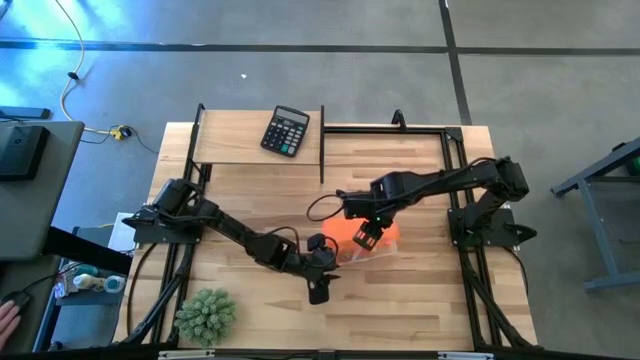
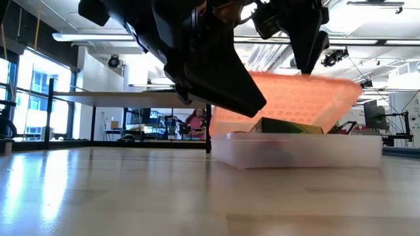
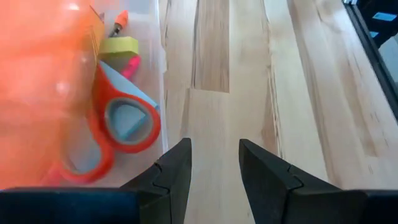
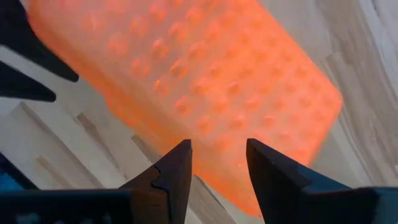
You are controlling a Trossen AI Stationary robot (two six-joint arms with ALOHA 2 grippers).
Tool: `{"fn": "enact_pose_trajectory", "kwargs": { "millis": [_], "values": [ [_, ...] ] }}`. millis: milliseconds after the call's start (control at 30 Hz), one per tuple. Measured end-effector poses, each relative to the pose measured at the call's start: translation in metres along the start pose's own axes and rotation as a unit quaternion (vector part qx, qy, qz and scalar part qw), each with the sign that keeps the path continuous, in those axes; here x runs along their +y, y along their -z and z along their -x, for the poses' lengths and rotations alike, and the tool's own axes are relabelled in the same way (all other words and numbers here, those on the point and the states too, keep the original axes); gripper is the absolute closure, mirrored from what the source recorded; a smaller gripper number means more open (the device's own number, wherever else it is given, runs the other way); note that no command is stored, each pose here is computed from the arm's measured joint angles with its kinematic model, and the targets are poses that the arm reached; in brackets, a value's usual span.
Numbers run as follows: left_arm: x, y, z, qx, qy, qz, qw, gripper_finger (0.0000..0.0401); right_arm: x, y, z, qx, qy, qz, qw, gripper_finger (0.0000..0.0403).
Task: Pack school essentials
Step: Close the orange supply box
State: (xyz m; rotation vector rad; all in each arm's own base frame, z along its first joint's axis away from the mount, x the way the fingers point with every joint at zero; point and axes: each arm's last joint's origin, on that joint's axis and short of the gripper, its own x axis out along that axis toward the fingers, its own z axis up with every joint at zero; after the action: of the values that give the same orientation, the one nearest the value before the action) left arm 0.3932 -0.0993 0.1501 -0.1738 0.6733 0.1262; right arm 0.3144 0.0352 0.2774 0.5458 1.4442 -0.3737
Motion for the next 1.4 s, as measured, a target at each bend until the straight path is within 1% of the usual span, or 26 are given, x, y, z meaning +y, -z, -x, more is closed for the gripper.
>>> {"fn": "enact_pose_trajectory", "kwargs": {
  "millis": [267,500,600,767,900,1100,1267,1400],
  "values": [
    [-0.002,0.003,0.001,0.005,-0.006,-0.006,1.0,0.0279,0.0,0.0,0.0,-0.003,0.003,-0.004,1.0,0.0259],
    [-0.013,0.009,0.004,0.024,0.011,-0.006,1.0,0.0279,-0.006,-0.001,0.0,0.005,0.018,-0.021,1.0,0.0259],
    [-0.014,0.009,0.013,0.032,-0.005,-0.006,0.999,0.0279,-0.008,-0.002,0.001,0.001,0.026,-0.021,0.999,0.0259],
    [-0.012,-0.001,0.032,0.027,-0.039,-0.024,0.999,0.0279,0.001,-0.007,-0.002,-0.025,0.003,-0.023,0.999,0.0259],
    [-0.008,-0.007,0.048,0.033,-0.062,-0.03,0.997,0.0279,0.012,-0.011,-0.017,-0.026,0.0,-0.02,0.999,0.0259],
    [-0.001,-0.007,0.068,0.067,-0.09,-0.016,0.994,0.0279,0.023,-0.014,-0.041,-0.006,0.017,-0.013,1.0,0.0259],
    [0.001,-0.004,0.077,0.092,-0.108,-0.027,0.99,0.0279,0.027,-0.018,-0.058,0.008,0.03,-0.013,0.999,0.0259],
    [0.001,0.001,0.08,0.111,-0.118,-0.02,0.987,0.0279,0.029,-0.021,-0.07,0.016,0.038,-0.017,0.999,0.0259]
  ]
}}
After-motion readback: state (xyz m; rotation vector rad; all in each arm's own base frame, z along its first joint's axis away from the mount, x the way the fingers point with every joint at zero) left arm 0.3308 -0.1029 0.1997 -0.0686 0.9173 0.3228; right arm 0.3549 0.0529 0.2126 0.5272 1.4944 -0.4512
